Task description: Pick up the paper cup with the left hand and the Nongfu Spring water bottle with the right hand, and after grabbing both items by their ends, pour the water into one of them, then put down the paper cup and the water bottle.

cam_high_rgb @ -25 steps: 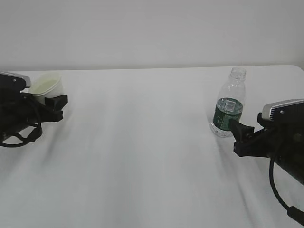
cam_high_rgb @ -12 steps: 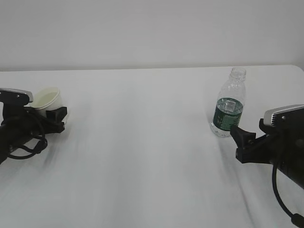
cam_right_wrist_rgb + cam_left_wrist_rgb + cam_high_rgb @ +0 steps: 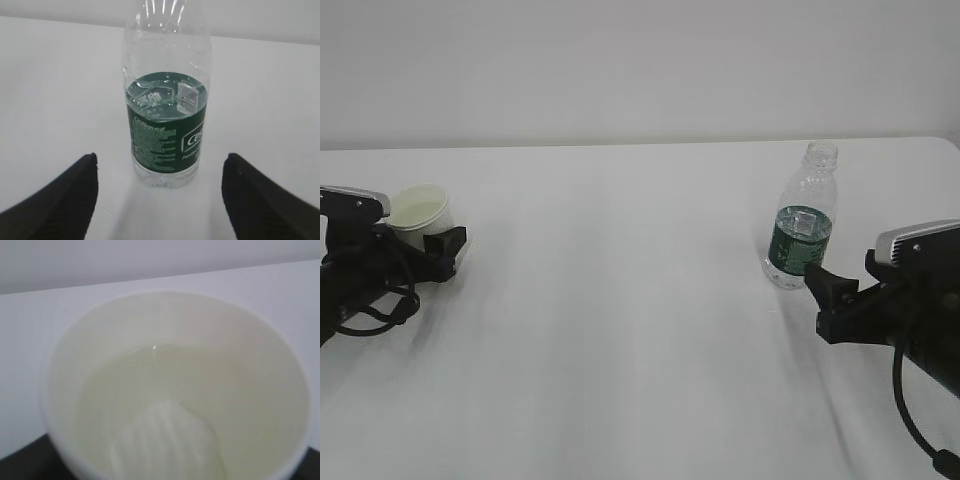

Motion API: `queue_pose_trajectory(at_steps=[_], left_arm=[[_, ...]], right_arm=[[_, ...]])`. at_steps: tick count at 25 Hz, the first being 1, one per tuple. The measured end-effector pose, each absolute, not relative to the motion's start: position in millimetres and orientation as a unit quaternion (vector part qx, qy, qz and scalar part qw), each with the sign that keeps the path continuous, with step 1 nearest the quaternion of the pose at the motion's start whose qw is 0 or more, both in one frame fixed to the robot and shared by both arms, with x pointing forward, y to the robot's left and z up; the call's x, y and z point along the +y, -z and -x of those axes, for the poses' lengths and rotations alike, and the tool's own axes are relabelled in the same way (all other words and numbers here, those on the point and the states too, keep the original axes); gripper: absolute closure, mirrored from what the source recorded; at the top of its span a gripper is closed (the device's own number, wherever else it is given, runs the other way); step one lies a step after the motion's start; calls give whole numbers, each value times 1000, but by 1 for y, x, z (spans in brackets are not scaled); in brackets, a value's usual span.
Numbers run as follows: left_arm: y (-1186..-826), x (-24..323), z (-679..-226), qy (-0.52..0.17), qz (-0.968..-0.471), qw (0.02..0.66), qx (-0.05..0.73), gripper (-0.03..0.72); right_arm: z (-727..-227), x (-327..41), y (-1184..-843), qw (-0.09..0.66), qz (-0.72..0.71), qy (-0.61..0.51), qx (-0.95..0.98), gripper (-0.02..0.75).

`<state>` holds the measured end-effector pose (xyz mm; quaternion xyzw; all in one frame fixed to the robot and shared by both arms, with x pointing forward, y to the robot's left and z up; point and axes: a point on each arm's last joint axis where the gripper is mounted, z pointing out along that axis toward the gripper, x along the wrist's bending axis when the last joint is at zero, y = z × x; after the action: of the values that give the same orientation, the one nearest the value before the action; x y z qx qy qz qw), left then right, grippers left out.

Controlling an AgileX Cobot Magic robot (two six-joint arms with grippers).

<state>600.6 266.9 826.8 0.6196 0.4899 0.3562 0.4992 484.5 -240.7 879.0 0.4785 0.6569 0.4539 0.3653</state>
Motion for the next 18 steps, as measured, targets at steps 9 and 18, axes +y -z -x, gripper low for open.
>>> queue_pose_trajectory(at_steps=[9, 18], left_arm=[[-826, 267, -601, -357, -620, 497, 491, 34], [-838, 268, -598, -359, -623, 492, 491, 36]], right_arm=[[-485, -241, -879, 364, -481, -455, 655, 160], [-485, -241, -879, 363, -481, -455, 655, 160]])
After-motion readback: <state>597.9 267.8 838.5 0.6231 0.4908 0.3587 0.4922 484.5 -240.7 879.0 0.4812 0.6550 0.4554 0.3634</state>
